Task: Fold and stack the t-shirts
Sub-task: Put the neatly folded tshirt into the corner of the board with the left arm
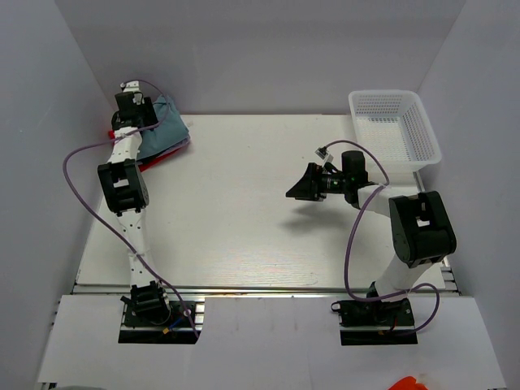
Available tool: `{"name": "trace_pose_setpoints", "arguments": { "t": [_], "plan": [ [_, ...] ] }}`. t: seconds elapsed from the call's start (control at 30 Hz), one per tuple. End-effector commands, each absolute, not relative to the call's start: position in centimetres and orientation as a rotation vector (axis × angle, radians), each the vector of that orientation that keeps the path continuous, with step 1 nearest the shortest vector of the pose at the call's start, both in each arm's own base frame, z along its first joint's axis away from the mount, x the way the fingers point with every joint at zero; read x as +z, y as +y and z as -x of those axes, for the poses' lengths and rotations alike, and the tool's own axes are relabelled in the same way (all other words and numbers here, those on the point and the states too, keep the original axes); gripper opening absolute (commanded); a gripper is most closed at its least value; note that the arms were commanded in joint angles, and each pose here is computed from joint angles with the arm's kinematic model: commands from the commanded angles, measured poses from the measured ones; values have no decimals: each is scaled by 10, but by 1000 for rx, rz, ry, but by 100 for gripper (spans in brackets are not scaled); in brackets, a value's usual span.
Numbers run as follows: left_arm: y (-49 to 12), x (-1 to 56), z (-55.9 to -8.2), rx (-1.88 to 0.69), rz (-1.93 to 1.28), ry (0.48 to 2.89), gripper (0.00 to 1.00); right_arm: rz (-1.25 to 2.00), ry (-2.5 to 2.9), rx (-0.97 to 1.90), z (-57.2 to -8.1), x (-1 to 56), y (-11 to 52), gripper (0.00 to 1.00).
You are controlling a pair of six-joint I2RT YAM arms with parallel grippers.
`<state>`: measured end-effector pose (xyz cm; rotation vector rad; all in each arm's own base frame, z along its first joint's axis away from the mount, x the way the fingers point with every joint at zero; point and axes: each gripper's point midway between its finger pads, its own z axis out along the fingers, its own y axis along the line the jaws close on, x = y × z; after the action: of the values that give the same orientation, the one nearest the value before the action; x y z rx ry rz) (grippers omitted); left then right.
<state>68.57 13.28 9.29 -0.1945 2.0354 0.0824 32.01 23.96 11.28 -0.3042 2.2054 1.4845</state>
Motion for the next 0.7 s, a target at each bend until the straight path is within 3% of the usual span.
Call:
{"name": "trace_pose_setpoints", "arguments": {
  "t": [0.0, 0.03, 0.43, 0.67],
  "plan": [
    [136, 124, -680, 100, 246, 2003, 79, 375, 2121, 1490, -328, 136, 243, 90],
    [137, 124, -680, 103, 261, 2001, 99, 381, 2117, 1483, -327, 137, 243, 90],
    [130, 280, -664, 9, 394, 1713, 100, 437, 2054, 1425, -319, 159, 239, 90],
    [125, 321, -633, 5, 423, 1729, 100, 471, 2002, 1386, -307, 176, 235, 90]
  ]
}}
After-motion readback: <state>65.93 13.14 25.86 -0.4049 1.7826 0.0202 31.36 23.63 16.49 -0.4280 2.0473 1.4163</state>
